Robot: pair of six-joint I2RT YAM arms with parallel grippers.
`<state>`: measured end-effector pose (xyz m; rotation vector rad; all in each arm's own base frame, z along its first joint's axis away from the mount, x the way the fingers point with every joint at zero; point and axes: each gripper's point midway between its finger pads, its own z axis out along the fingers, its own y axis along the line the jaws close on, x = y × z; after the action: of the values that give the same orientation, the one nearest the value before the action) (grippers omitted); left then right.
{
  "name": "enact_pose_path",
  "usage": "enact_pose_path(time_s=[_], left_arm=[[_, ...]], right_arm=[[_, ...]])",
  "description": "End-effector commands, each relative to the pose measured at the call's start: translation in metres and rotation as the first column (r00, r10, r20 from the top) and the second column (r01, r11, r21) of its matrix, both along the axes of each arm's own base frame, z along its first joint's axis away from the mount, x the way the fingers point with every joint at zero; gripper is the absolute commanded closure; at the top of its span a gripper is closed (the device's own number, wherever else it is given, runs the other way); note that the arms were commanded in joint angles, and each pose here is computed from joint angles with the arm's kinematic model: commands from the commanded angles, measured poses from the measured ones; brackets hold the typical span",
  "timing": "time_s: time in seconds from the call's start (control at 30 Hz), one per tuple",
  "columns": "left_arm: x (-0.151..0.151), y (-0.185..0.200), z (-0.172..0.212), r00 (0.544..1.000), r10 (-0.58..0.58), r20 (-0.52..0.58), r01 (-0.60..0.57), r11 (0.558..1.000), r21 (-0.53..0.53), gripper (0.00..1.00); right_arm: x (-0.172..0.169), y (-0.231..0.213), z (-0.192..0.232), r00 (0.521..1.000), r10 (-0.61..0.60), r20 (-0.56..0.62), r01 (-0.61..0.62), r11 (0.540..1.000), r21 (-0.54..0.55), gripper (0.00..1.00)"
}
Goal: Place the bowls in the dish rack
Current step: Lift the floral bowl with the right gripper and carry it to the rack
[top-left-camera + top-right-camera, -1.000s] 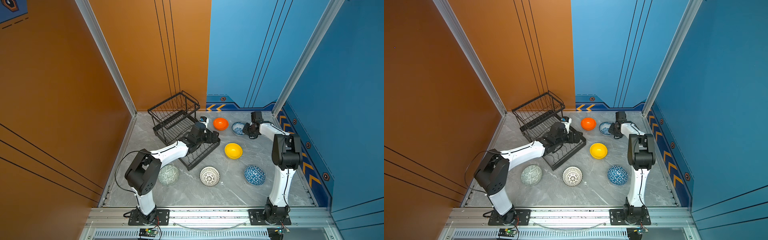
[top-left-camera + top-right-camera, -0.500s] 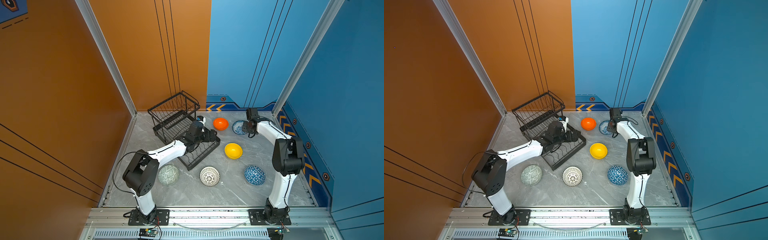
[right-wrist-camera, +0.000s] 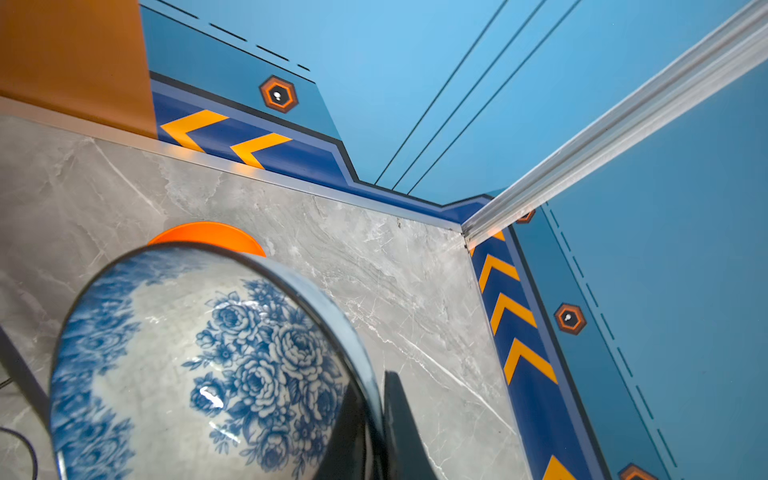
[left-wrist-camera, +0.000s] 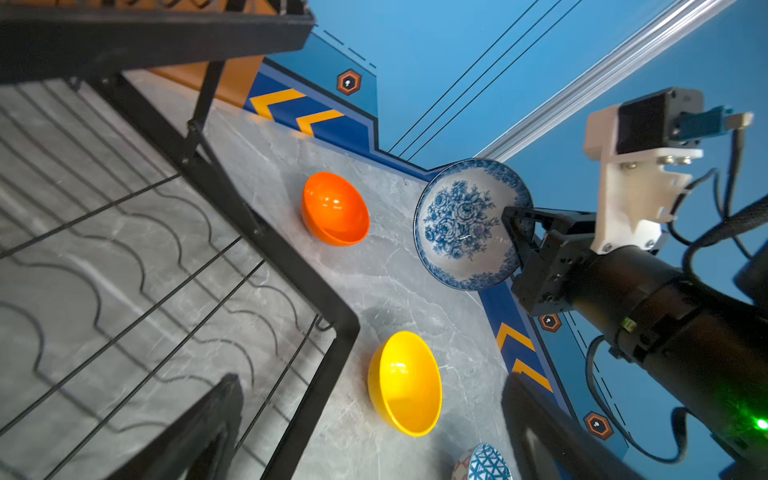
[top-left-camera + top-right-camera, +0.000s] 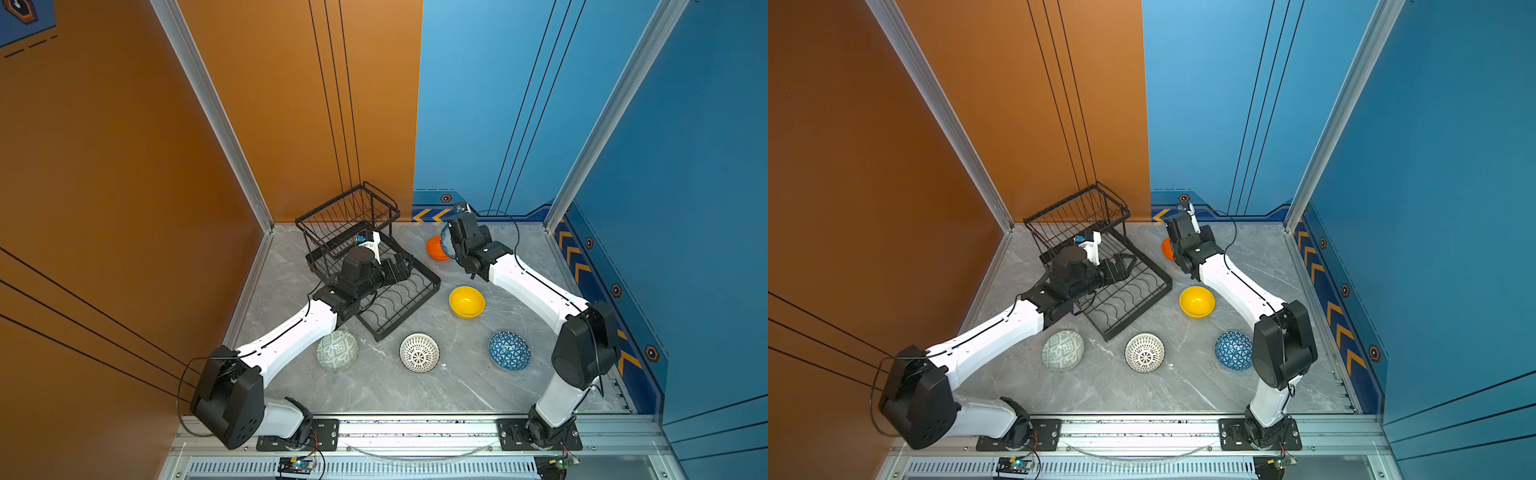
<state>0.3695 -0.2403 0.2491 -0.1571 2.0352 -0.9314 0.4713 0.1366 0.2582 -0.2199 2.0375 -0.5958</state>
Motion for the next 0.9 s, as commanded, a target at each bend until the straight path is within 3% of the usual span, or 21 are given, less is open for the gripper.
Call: enact_pose_path(time_s=[0.0, 0.37, 0.57, 0.87], left_arm=[[-0.011, 0.032, 0.0, 0.997, 0.065, -0.03, -0.067, 0.996, -0.062, 0.02], [-0.037, 0.114, -0.016, 0.974, 0.202, -0.099, -0.219, 0.954, -0.205, 0.02], [-0.039, 0.129, -0.028, 0.967, 0.216, -0.135, -0.244, 0.939, -0.243, 0.02], [-0.032, 0.145, -0.038, 0.959, 0.229, -0.166, -0.269, 0.922, -0.28, 0.02]], right_arm=[[-0.008, 0.016, 0.033, 0.993, 0.021, 0.119, -0.008, 0.994, -0.107, 1.0], [-0.017, 0.115, -0.006, 0.98, 0.185, 0.073, -0.158, 0.946, -0.283, 1.0], [-0.015, 0.156, -0.03, 0.973, 0.223, 0.058, -0.189, 0.917, -0.352, 1.0], [0.009, 0.183, -0.061, 0.976, 0.216, 0.034, -0.18, 0.884, -0.431, 1.0]])
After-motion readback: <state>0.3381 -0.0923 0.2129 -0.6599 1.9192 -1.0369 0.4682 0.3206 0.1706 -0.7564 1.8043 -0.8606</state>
